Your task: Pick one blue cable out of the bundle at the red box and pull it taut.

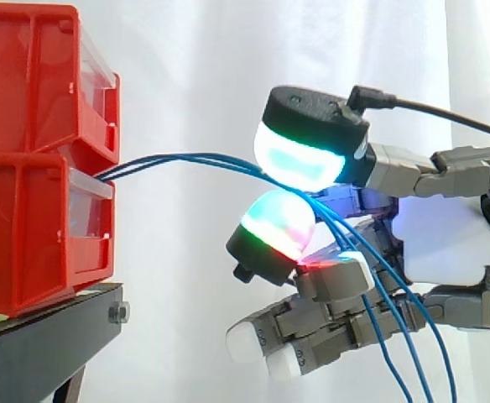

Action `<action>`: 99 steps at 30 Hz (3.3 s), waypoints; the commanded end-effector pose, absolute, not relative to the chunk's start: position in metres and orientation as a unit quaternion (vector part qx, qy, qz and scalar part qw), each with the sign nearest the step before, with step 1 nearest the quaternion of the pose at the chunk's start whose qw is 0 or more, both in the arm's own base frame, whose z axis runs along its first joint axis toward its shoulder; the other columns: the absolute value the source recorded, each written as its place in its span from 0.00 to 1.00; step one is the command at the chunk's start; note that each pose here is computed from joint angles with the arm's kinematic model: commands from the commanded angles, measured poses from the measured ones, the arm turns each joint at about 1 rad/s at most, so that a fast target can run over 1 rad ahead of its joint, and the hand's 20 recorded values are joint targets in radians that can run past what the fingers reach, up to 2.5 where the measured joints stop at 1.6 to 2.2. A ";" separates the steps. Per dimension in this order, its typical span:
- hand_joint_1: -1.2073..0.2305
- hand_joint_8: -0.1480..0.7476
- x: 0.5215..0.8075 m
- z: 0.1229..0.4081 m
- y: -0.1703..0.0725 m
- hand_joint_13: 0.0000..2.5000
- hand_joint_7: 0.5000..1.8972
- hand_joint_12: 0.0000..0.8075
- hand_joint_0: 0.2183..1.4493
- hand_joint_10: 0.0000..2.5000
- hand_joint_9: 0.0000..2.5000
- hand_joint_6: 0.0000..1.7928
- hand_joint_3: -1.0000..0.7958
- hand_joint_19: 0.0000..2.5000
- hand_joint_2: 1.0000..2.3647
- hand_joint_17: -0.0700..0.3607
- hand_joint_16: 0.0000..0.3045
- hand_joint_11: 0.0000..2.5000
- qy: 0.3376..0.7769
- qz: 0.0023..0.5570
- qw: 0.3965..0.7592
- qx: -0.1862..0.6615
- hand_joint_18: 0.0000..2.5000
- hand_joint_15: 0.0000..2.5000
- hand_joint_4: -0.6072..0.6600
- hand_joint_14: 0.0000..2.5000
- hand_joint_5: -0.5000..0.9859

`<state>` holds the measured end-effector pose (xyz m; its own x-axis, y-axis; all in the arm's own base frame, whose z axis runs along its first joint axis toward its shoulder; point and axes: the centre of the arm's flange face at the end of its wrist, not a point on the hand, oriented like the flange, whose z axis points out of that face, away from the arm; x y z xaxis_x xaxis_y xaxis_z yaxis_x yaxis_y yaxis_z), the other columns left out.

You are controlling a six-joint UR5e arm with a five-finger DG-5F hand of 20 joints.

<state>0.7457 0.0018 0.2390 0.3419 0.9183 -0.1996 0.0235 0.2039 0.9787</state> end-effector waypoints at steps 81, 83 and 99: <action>0.12 0.31 0.752 0.251 0.002 0.25 0.49 0.36 0.38 0.01 0.44 0.51 0.28 0.10 0.00 0.38 0.14 0.52 0.444 0.359 0.635 0.520 0.21 0.14 0.33 0.01 0.23; 0.11 0.31 0.751 0.250 0.002 0.24 0.49 0.36 0.37 0.01 0.43 0.51 0.28 0.10 0.00 0.38 0.14 0.52 0.445 0.359 0.635 0.520 0.20 0.14 0.34 0.01 0.23; 0.14 0.31 0.751 0.250 0.001 0.23 0.46 0.37 0.42 0.01 0.41 0.50 0.28 0.10 0.00 0.38 0.14 0.50 0.442 0.357 0.635 0.522 0.20 0.13 0.36 0.01 0.22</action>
<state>0.7515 0.0013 0.2509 0.3510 0.9172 -0.1886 0.0062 0.1991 0.9800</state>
